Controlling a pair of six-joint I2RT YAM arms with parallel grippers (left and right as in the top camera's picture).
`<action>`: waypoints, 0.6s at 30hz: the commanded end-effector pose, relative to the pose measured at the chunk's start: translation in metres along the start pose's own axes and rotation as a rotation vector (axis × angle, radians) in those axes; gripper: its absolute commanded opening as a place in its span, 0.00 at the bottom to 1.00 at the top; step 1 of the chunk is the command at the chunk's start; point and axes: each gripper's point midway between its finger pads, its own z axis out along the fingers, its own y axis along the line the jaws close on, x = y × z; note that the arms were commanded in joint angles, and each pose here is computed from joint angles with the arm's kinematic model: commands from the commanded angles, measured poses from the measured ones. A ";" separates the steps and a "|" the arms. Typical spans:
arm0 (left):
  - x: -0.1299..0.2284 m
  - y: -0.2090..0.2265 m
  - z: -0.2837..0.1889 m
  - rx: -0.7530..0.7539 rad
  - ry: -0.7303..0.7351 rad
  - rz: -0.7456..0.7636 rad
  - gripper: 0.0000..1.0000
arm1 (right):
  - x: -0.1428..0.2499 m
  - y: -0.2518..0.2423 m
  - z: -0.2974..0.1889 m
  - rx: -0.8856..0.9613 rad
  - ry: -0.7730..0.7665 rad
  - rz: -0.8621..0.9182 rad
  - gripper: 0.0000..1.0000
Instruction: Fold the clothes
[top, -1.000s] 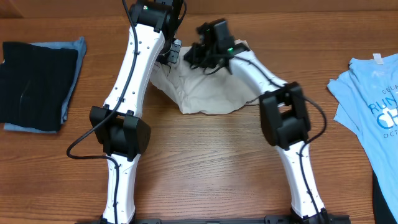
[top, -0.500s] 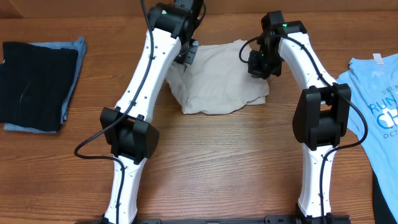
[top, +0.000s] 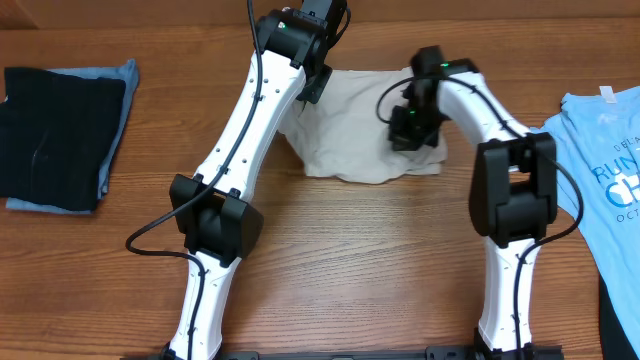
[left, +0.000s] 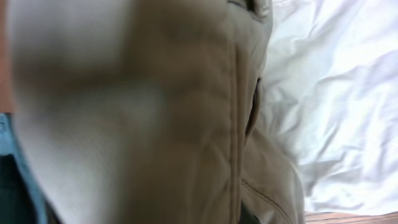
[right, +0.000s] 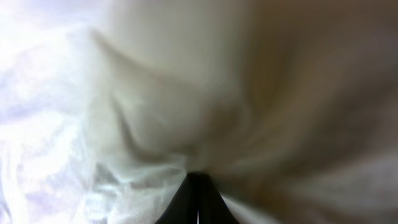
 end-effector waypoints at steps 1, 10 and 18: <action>-0.006 0.033 -0.021 -0.066 -0.045 0.042 0.04 | 0.037 0.059 0.036 -0.047 0.074 0.005 0.04; 0.006 0.074 -0.021 -0.038 -0.031 -0.022 0.04 | 0.037 0.172 0.017 -0.361 0.013 -0.134 0.04; 0.009 0.073 -0.025 -0.032 -0.024 -0.046 0.04 | -0.002 0.210 -0.008 -0.520 -0.137 -0.163 0.04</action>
